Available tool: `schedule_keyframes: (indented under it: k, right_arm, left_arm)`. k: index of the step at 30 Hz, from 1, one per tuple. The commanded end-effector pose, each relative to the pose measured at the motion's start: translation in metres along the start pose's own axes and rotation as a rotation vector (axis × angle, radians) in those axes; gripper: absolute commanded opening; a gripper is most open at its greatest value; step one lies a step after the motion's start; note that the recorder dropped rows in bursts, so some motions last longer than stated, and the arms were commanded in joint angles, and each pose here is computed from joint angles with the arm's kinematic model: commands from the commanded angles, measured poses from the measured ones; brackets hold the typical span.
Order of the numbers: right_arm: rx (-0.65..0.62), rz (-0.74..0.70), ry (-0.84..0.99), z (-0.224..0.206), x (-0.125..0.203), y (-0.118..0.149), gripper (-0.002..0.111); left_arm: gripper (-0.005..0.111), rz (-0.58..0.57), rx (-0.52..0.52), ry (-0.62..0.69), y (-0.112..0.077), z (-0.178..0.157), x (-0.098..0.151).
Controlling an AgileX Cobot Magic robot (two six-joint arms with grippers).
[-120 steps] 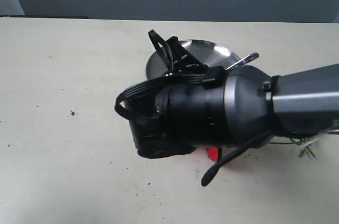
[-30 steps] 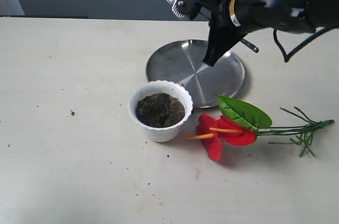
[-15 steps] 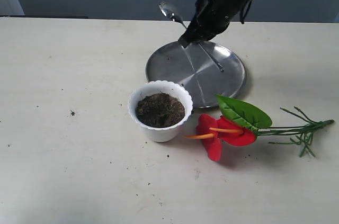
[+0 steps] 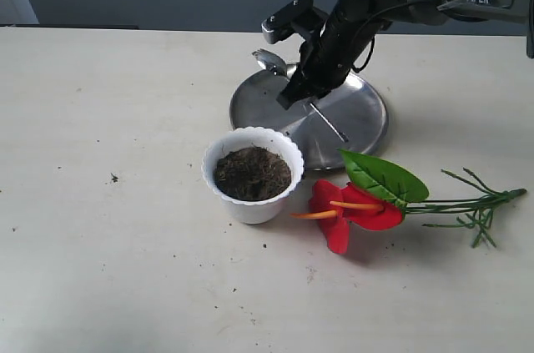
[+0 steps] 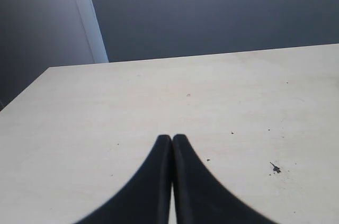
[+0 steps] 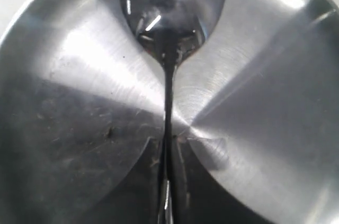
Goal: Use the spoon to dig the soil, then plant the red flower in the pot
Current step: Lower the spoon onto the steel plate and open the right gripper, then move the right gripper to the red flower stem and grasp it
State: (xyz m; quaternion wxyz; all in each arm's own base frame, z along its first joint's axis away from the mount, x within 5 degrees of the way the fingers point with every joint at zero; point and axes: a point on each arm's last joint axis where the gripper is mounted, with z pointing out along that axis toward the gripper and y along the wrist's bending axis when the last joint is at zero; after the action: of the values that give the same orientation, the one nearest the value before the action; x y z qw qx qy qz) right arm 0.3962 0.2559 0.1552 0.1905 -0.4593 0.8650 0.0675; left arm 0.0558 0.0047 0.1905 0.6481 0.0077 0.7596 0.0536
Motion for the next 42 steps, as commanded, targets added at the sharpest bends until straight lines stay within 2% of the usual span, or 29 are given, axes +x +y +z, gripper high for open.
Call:
schedule_keyframes:
  k: [1,7,13,15,21,30,36,42]
  right_arm:
    - [0.032,0.009,-0.011,0.008,0.0,-0.006,-0.001]
    - [0.035,0.004,-0.004,0.01,0.001,-0.006,0.001]
    - [0.031,0.006,0.004,0.01,0.002,-0.006,0.03]
    - [0.033,0.02,0.005,0.01,0.002,-0.006,0.036]
    - [0.023,0.053,0.019,-0.006,0.0,-0.004,0.036]
    - [0.023,0.014,0.071,-0.097,-0.001,0.004,0.036]
    - [0.085,0.01,0.156,-0.156,0.02,0.011,0.036]
    - [0.128,-0.004,0.129,-0.19,0.052,0.026,0.036]
  left_arm:
    - [0.0,-0.01,0.008,-0.011,0.0,-0.001,-0.002]
    - [0.0,-0.01,0.008,-0.011,0.0,-0.001,-0.002]
    - [0.0,-0.01,0.008,-0.011,0.0,-0.001,-0.002]
    - [0.0,-0.01,0.008,-0.011,0.0,-0.001,-0.002]
    - [0.0,-0.01,0.008,-0.011,0.0,-0.001,-0.002]
    - [0.0,-0.01,0.008,-0.011,0.0,-0.001,-0.002]
    - [0.0,-0.01,0.008,-0.011,0.0,-0.001,-0.002]
    - [0.0,-0.01,0.008,-0.011,0.0,-0.001,-0.002]
